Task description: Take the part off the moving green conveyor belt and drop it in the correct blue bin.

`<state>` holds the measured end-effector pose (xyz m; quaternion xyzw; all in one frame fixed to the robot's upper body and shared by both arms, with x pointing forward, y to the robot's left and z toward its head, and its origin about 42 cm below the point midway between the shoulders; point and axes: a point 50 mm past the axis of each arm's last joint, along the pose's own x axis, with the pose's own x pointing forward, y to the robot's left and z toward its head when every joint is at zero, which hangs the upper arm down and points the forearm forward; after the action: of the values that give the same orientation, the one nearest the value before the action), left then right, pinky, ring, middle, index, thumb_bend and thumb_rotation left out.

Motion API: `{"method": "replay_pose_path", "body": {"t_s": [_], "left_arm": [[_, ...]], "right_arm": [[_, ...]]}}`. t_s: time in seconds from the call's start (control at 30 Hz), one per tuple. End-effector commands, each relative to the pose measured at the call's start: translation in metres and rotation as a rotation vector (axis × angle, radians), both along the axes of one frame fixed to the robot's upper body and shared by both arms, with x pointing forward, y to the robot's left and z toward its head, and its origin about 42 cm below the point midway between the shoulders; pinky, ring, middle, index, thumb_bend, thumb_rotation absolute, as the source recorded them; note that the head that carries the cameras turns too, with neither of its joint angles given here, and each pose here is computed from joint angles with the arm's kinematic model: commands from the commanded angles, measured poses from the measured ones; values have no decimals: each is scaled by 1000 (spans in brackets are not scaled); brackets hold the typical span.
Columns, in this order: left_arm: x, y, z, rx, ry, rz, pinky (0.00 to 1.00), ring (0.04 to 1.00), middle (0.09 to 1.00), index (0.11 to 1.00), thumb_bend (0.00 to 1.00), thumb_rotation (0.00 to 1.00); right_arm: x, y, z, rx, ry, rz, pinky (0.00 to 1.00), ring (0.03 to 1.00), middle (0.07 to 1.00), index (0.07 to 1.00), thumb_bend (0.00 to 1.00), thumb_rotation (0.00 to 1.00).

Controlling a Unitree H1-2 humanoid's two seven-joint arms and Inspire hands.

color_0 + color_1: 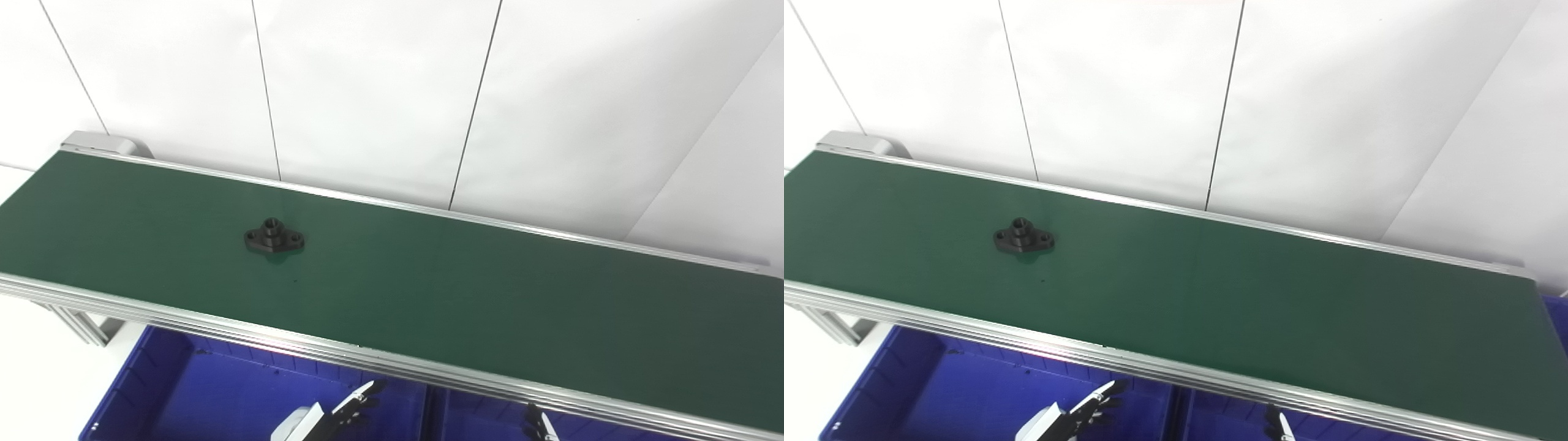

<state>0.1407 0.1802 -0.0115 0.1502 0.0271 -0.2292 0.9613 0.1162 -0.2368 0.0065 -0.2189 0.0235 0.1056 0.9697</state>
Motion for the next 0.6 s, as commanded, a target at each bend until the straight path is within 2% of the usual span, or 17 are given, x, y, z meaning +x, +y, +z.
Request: {"method": "replay_pose_path", "body": {"t_s": [0.0,0.1,0.23,0.37,0.43,0.5,0.57], "left_arm": [[8,0,7,-22,-57,1,798,899,950,959,945,506],[8,-1,7,-25,-57,3,796,895,948,955,950,508],[9,-3,6,-25,-56,3,787,889,944,950,960,503],[11,-5,5,-23,-57,0,790,888,939,952,960,510],[12,-6,5,-25,-54,-5,788,890,941,953,952,510],[13,-6,4,-28,-50,-6,792,892,946,955,947,509],[14,-7,4,-23,-52,-9,790,890,941,953,950,508]], "right_arm": [[4,-3,10,28,-84,-2,773,865,911,960,886,620],[5,-2,15,31,-128,-32,721,829,883,938,899,625],[7,-2,31,38,-210,-64,707,795,833,888,919,610],[14,-2,55,72,-308,-77,703,763,801,871,895,544],[20,-2,68,95,-358,-78,682,741,782,856,891,493],[25,-2,77,122,-382,-75,711,741,770,850,870,423],[36,-5,92,145,-425,-47,668,715,769,845,840,311]]}}
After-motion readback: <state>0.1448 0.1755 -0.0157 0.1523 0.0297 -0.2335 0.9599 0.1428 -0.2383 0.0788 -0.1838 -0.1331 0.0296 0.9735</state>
